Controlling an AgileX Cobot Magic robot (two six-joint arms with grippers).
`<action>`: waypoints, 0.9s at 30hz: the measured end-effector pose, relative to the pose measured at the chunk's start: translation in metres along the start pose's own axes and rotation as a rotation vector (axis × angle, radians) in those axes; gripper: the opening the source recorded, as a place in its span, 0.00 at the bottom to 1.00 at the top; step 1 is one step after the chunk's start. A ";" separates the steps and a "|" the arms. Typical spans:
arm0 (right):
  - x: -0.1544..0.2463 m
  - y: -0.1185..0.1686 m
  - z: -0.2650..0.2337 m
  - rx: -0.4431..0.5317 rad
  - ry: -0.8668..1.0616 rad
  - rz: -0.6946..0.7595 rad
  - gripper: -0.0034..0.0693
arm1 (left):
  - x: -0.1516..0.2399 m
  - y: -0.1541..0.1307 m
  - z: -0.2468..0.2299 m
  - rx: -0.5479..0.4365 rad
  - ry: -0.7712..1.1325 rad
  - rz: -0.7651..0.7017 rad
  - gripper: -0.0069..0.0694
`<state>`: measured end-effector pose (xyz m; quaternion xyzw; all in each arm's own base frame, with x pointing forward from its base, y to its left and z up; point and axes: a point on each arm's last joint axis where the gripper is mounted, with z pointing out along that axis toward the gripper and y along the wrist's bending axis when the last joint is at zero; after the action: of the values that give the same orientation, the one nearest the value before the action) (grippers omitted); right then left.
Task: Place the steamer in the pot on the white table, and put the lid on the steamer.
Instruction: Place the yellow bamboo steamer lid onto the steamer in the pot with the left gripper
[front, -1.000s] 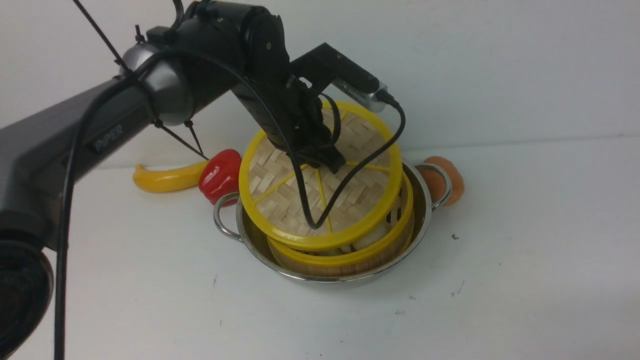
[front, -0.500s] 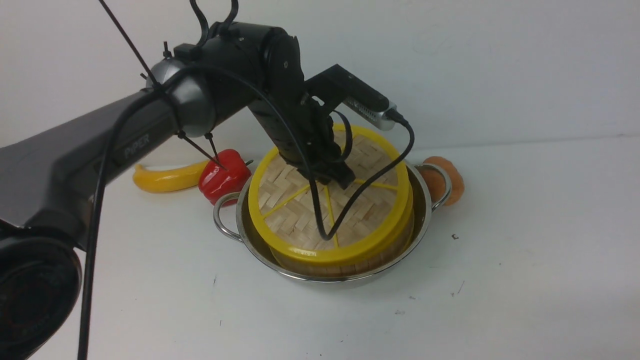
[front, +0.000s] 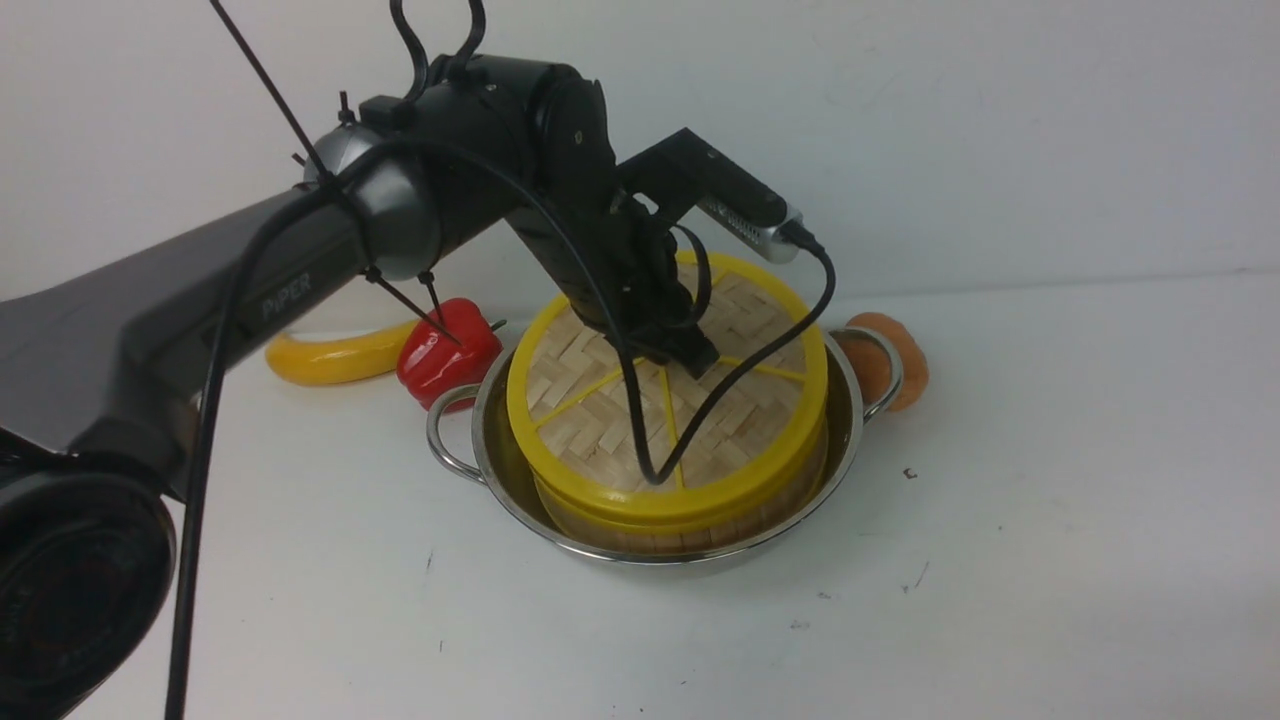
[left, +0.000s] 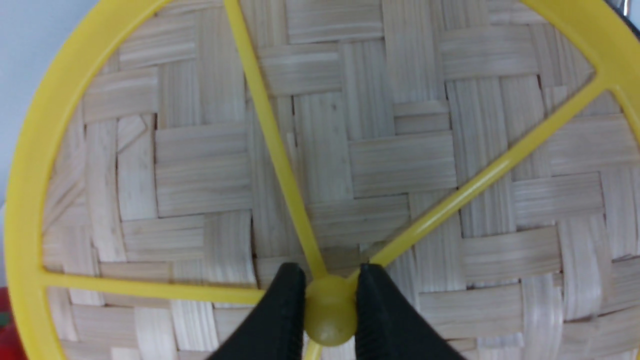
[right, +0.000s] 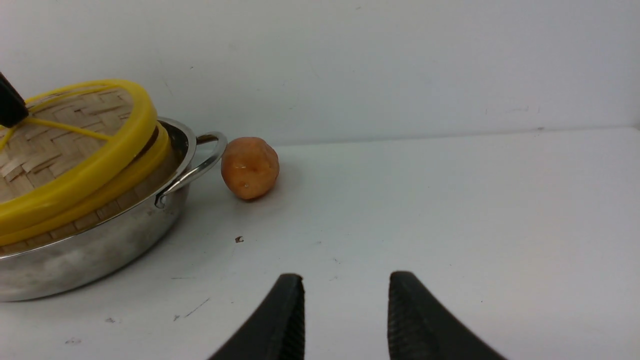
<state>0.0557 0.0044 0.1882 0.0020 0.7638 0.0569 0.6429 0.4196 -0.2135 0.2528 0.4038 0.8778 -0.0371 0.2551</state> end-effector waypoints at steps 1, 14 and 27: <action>0.000 0.000 0.000 0.000 0.000 0.000 0.39 | 0.000 0.000 0.001 0.000 0.000 0.003 0.24; 0.000 0.000 0.000 0.000 0.000 0.000 0.39 | -0.005 0.003 0.010 -0.033 -0.058 0.035 0.42; 0.000 0.000 0.000 0.000 0.000 0.000 0.39 | -0.012 0.016 -0.041 -0.144 0.005 0.028 0.92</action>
<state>0.0557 0.0044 0.1882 0.0020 0.7638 0.0569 0.6429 0.4203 -0.2001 0.2962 0.3967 0.8731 0.0309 0.2816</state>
